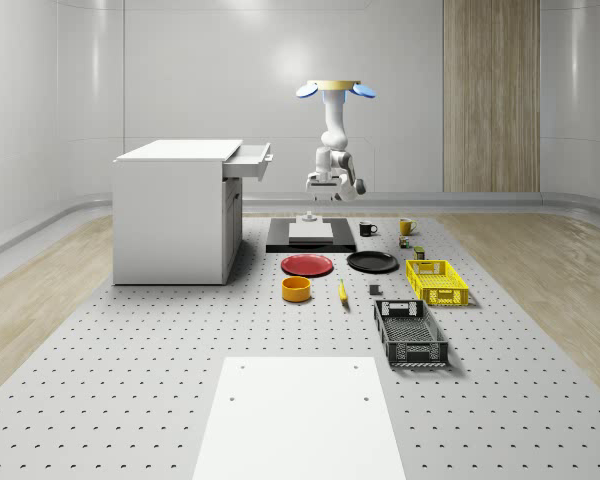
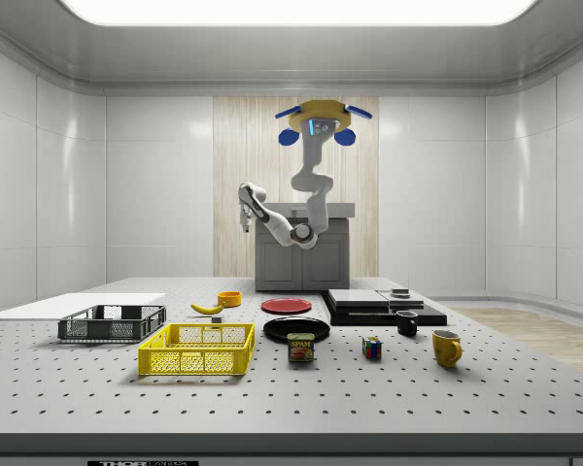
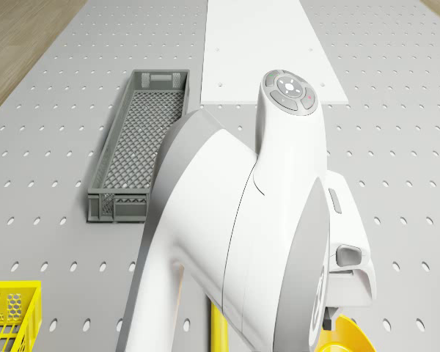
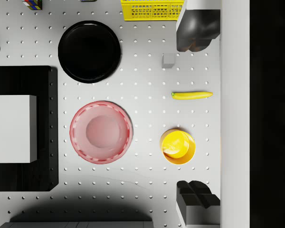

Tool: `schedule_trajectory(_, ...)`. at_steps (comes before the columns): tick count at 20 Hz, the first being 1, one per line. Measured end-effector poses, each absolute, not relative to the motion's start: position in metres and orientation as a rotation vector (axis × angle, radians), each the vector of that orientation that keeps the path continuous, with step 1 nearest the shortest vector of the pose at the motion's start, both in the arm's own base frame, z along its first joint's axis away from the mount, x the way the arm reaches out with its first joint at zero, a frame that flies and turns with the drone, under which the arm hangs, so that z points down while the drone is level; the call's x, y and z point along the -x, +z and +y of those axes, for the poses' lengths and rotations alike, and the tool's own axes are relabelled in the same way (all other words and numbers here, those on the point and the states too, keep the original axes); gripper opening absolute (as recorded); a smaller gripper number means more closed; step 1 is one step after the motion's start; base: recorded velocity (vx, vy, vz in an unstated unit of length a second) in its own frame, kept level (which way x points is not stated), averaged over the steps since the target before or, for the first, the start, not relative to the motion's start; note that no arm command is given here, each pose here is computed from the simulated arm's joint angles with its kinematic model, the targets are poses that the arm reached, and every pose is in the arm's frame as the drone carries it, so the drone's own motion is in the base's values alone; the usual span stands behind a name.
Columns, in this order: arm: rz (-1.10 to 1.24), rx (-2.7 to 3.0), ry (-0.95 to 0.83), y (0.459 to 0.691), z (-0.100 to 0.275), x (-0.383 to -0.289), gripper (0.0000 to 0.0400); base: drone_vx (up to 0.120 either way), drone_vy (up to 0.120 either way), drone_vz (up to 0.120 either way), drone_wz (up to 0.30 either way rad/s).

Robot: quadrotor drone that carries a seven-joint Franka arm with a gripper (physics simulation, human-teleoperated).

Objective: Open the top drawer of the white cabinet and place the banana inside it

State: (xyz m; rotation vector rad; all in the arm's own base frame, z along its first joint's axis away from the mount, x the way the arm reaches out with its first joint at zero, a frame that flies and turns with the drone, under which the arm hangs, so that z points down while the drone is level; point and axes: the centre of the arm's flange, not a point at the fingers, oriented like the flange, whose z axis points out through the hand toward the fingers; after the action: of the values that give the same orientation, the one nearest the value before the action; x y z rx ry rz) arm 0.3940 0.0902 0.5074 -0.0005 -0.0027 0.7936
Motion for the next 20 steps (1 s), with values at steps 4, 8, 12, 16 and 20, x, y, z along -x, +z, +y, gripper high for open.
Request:
schedule_trajectory(4,-0.003,0.000,0.794,0.5074,0.0902,-0.3940,0.0400,0.120,0.000,-0.120,0.000)
schedule_trajectory(8,-0.003,0.001,0.793,0.5074,0.0902,-0.3940,0.0400,0.120,0.000,-0.120,0.000)
schedule_trajectory(12,-0.003,0.001,0.793,0.5074,0.0901,-0.3940,0.0400,0.120,0.070,-0.010,0.000)
schedule_trajectory(16,-0.003,0.001,0.793,0.5074,0.0901,-0.3940,0.0400,0.120,0.120,0.000,0.000)
schedule_trajectory(20,-0.003,0.001,0.793,0.5074,0.0901,-0.3941,0.0400,0.120,0.060,0.000,0.000)
